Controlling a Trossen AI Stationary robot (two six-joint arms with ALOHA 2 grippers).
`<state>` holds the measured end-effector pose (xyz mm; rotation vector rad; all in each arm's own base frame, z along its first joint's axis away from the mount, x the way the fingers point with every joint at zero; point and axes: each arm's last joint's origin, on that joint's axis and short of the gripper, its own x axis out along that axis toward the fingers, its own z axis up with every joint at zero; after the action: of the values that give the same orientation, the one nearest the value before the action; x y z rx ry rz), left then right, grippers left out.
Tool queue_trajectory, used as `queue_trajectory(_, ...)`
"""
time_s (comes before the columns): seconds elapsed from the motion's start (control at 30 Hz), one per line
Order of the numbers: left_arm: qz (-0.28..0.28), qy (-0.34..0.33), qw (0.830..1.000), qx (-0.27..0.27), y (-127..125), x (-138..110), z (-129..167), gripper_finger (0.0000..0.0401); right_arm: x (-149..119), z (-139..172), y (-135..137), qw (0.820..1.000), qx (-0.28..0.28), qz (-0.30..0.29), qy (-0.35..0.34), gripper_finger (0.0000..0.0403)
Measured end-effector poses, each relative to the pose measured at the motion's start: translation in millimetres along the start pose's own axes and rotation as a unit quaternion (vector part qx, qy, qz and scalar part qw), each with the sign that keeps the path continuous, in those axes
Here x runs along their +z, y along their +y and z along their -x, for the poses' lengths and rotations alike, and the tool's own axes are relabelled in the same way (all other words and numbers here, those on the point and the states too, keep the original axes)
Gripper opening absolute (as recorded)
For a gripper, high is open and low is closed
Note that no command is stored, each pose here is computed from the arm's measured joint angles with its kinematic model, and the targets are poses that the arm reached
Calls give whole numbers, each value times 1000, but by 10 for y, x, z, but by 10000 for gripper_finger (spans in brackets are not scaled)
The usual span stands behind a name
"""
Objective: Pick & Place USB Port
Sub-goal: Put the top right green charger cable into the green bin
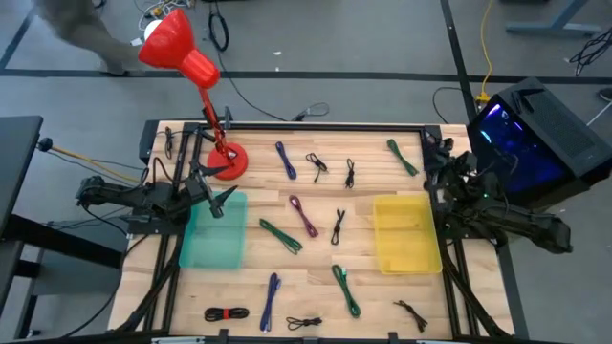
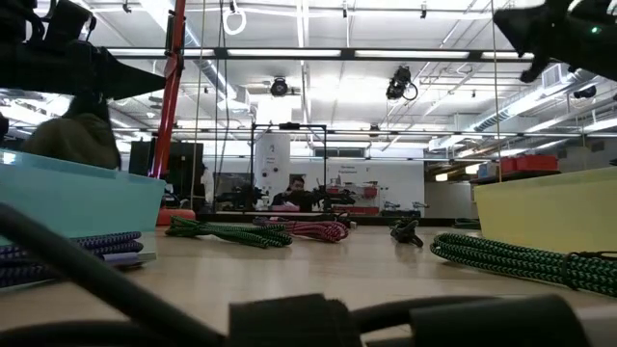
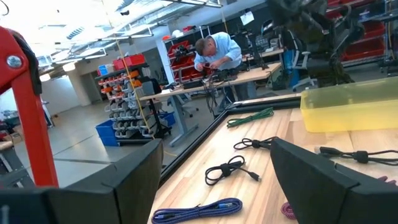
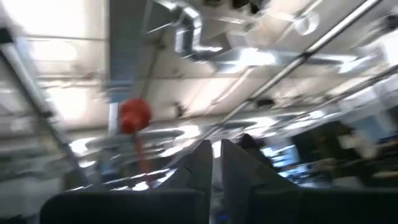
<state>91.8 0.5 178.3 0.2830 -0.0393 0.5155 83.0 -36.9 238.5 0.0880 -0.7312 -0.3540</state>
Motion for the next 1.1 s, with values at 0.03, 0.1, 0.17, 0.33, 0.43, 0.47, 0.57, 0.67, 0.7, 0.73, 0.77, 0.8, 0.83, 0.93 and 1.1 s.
queue_trajectory(0.03, -16, -2, 1000, 1, 2, 6, 0, 303, 30, -57, 34, 999, 37, -13, 13, 36)
queue_trajectory(0.1, -54, -2, 999, 1, 2, 6, 0, 303, 76, -232, 105, 992, 108, -28, 58, 36)
queue_trajectory(0.17, -72, -3, 997, 0, 1, 5, 0, 303, 55, -430, 171, 981, 153, -37, 117, 36)
queue_trajectory(0.33, -64, -13, 998, 1, 8, 29, 0, 303, -45, -1050, 264, 971, 114, 114, 175, 36)
queue_trajectory(0.43, -59, -26, 998, -15, 2, 44, 1, 303, -201, -1316, 193, 938, 9, 257, 234, 36)
queue_trajectory(0.47, -49, -32, 998, -23, -2, 50, 2, 303, -240, -1372, 165, 918, -28, 303, 253, 36)
queue_trajectory(0.57, -19, -52, 997, -55, -16, 71, 4, 303, -358, -1481, 89, 874, -131, 368, 288, 36)
queue_trajectory(0.67, 3, -75, 994, -84, -24, 103, 10, 303, -581, -1438, 4, 851, -189, 348, 345, 36)
queue_trajectory(0.7, 11, -74, 993, -89, -28, 99, 10, 303, -648, -1402, -13, 842, -192, 335, 376, 36)
queue_trajectory(0.73, 22, -73, 993, -91, -29, 98, 10, 303, -709, -1361, -31, 830, -190, 322, 414, 36)
queue_trajectory(0.77, 34, -71, 993, -92, -30, 96, 10, 303, -769, -1302, -67, 810, -193, 313, 457, 36)
queue_trajectory(0.8, 44, -68, 992, -94, -31, 93, 9, 303, -819, -1226, -109, 783, -201, 312, 500, 36)
queue_trajectory(0.83, 55, -65, 992, -95, -33, 89, 9, 303, -863, -1136, -159, 749, -218, 315, 541, 36)
queue_trajectory(0.93, 100, -66, 988, -100, -31, 98, 10, 303, -857, -971, -279, 683, -289, 325, 587, 36)
queue_trajectory(1.1, 104, -63, 987, -102, -34, 93, 10, 303, -808, -744, -481, 613, -337, 274, 660, 36)
